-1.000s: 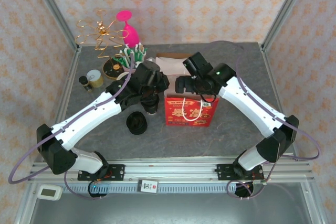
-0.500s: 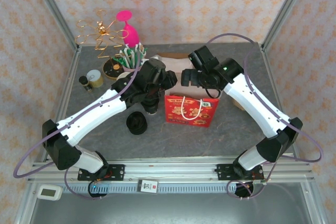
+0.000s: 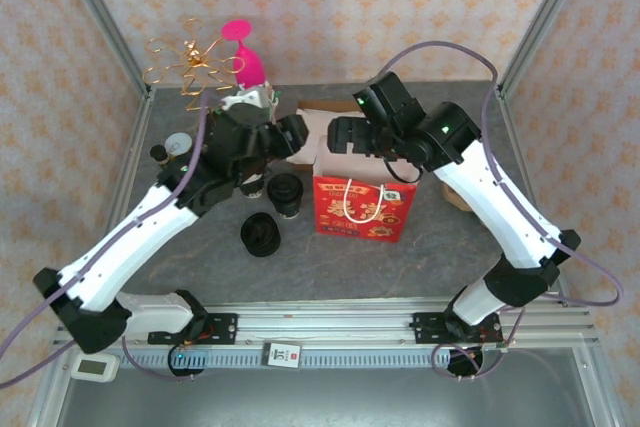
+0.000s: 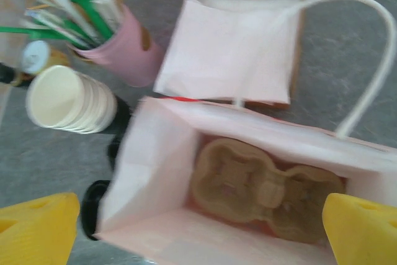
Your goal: Pack the takeout coffee
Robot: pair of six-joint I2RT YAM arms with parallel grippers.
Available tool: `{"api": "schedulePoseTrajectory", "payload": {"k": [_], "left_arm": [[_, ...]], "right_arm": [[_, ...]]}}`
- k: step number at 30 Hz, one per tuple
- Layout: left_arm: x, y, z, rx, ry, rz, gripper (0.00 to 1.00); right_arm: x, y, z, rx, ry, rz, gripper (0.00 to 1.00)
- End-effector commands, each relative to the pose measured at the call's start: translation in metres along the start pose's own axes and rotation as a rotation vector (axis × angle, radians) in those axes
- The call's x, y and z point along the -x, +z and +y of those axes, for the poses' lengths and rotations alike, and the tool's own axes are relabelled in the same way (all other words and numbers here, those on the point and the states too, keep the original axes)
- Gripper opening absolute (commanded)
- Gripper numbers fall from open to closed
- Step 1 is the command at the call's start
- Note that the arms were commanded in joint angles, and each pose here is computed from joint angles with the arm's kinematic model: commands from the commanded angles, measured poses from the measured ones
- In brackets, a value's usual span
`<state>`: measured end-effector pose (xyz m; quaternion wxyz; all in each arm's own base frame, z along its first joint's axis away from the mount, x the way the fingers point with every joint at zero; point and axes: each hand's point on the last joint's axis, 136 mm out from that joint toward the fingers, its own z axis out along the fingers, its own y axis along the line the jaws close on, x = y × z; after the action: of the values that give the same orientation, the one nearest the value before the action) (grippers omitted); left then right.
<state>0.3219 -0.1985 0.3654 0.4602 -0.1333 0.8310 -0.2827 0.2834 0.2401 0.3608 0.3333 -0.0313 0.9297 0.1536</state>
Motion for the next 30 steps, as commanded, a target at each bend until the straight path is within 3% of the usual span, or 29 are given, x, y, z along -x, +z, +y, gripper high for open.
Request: {"api": "schedulePoseTrajectory", "payload": {"k": [1,8,16,23,30], "left_arm": [[0.009,-0.022,0.038,0.138,0.084,-0.049,0.59],[0.021,-0.079,0.104,0.376,0.114,-0.157,0.59],[0.007,-0.106,0.136,0.41,0.046,-0.204,0.59],[-0.005,-0.101,0.143,0.401,0.02,-0.185,0.59],[-0.033,-0.079,0.138,0.324,-0.014,-0.083,0.55]], "right_arm": [[-0.006,0.002,0.025,-0.014,-0.033,0.015,1.0],[-0.012,0.027,0.082,0.035,-0.093,0.027,0.94],[-0.023,0.071,0.128,0.08,-0.129,0.063,0.87],[-0.05,0.091,0.12,-0.025,-0.154,0.107,0.86],[-0.062,0.088,0.079,-0.154,-0.164,0.105,0.88]]}}
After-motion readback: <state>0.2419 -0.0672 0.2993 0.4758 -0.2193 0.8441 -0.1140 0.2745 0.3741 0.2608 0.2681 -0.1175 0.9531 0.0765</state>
